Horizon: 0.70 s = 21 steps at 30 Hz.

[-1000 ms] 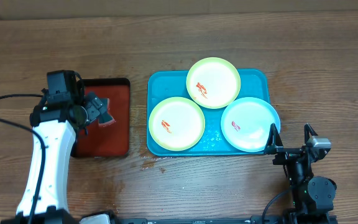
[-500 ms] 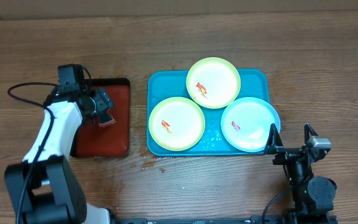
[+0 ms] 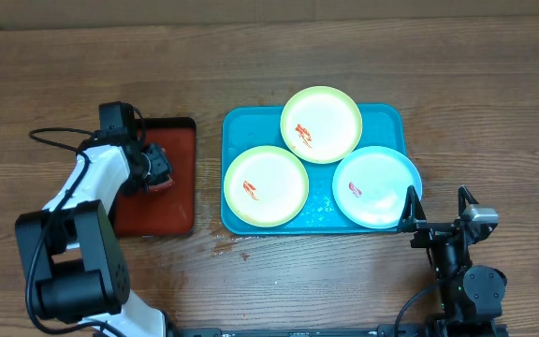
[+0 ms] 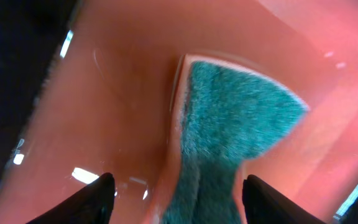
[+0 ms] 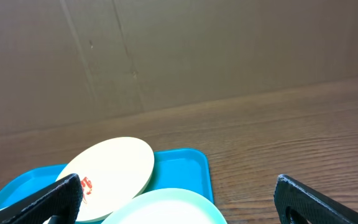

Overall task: Clean dirty plates on tray and stack at the side
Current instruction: 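Grasp the green-and-pink sponge with the left gripper and lift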

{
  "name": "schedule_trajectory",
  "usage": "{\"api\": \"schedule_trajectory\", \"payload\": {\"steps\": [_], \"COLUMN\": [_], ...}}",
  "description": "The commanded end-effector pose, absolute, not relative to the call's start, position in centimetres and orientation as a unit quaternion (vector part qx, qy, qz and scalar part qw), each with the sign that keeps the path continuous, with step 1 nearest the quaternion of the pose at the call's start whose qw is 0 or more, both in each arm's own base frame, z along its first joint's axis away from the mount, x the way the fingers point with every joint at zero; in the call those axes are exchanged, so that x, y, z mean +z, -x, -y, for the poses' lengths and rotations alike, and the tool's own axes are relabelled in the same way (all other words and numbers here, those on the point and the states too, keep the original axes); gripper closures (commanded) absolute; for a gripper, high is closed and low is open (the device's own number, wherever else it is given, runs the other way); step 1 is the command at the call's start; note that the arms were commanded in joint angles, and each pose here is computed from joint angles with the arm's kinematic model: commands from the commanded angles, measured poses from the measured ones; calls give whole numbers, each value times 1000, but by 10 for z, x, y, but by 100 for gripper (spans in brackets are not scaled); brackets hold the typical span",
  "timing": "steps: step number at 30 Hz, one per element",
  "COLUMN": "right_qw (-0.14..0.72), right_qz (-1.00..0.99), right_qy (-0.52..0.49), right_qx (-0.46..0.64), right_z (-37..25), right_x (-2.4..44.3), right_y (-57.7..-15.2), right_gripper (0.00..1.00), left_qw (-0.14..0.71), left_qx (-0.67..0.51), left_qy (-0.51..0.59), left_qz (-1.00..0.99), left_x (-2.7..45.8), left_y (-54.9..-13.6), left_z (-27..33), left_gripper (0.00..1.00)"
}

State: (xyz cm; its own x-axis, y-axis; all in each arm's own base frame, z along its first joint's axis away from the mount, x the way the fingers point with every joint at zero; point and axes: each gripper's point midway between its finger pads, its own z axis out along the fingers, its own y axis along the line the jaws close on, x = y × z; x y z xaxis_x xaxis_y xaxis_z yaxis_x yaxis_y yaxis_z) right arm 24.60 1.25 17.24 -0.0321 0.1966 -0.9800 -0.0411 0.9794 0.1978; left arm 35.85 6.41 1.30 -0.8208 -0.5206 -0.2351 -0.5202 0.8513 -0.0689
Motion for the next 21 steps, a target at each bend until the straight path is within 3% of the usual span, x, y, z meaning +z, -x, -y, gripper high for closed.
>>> {"api": "schedule_trajectory", "payload": {"steps": [1,5,8,12,13,21], "right_qw": [695,695,695,695,695,695], "right_qz": [-712,-712,-712,-712,-712,-712], "right_qy": [-55,-55,-55,-55,-55,-55], "right_qx": [82,82,82,82,82,82], "right_z": [-12,-12,-12,-12,-12,-12], "right_x": [171,171,171,171,171,171], "right_y": [-246,-246,-246,-246,-246,-246], "right_gripper": [0,0,0,0,0,0], "left_qw": [115,116,123,133,134,139], "left_qx": [-1,0,0,3,4,4], "left_qy": [265,264,264,265,265,251], "left_qz": [-958,-957,-957,-955,-955,-958], "left_x": [3,1,2,3,3,27], "left_y": [-363,-365,-368,-372,-372,-377], "left_z": [-63,-64,-65,-67,-68,-68], "left_gripper": [44,53,75,87,96,96]}}
